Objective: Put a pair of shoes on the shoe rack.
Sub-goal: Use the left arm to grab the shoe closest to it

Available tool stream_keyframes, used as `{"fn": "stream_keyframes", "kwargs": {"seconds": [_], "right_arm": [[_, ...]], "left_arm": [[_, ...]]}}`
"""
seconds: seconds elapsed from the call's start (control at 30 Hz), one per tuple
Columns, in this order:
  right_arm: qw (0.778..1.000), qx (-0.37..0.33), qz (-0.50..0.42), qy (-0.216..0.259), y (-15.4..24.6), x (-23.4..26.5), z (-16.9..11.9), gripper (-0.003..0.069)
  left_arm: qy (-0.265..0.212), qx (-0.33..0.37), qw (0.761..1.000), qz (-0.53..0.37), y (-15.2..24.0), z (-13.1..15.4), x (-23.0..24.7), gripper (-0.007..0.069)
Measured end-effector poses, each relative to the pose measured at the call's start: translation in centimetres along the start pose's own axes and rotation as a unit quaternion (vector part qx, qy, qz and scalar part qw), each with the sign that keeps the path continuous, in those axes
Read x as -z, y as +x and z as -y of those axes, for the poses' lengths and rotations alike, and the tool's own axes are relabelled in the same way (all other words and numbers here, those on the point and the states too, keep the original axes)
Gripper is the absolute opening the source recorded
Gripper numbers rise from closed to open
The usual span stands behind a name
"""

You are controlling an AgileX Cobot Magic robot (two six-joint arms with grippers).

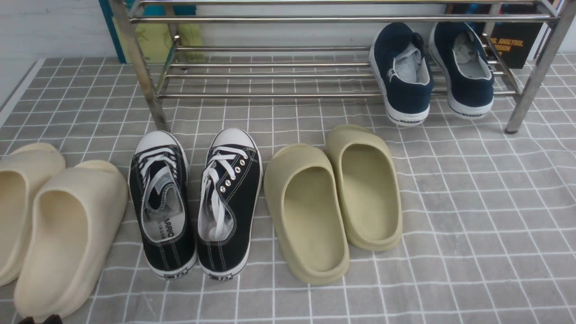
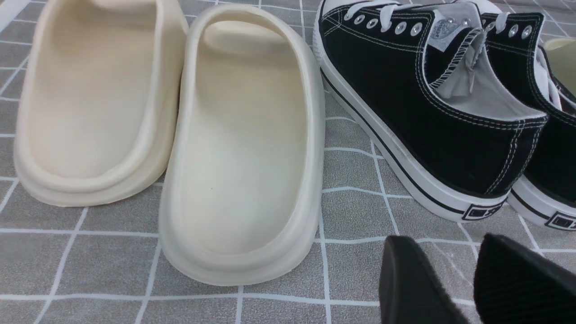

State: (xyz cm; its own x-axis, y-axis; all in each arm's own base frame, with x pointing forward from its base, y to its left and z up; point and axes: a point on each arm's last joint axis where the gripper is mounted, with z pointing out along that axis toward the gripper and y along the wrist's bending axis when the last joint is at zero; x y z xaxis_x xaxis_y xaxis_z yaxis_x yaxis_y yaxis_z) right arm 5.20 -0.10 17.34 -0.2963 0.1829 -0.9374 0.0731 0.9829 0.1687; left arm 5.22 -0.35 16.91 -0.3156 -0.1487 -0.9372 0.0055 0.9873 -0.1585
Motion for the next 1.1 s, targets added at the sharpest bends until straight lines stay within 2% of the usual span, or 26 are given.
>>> {"fn": "stream_keyframes", "kwargs": {"seconds": [1.1], "right_arm": [[1.0, 0.0, 0.0, 0.0, 0.0, 0.0, 0.0, 0.0142]], "left_arm": [[0.001, 0.003, 1.0, 0.0, 0.0, 0.02, 0.0, 0.0239]]}}
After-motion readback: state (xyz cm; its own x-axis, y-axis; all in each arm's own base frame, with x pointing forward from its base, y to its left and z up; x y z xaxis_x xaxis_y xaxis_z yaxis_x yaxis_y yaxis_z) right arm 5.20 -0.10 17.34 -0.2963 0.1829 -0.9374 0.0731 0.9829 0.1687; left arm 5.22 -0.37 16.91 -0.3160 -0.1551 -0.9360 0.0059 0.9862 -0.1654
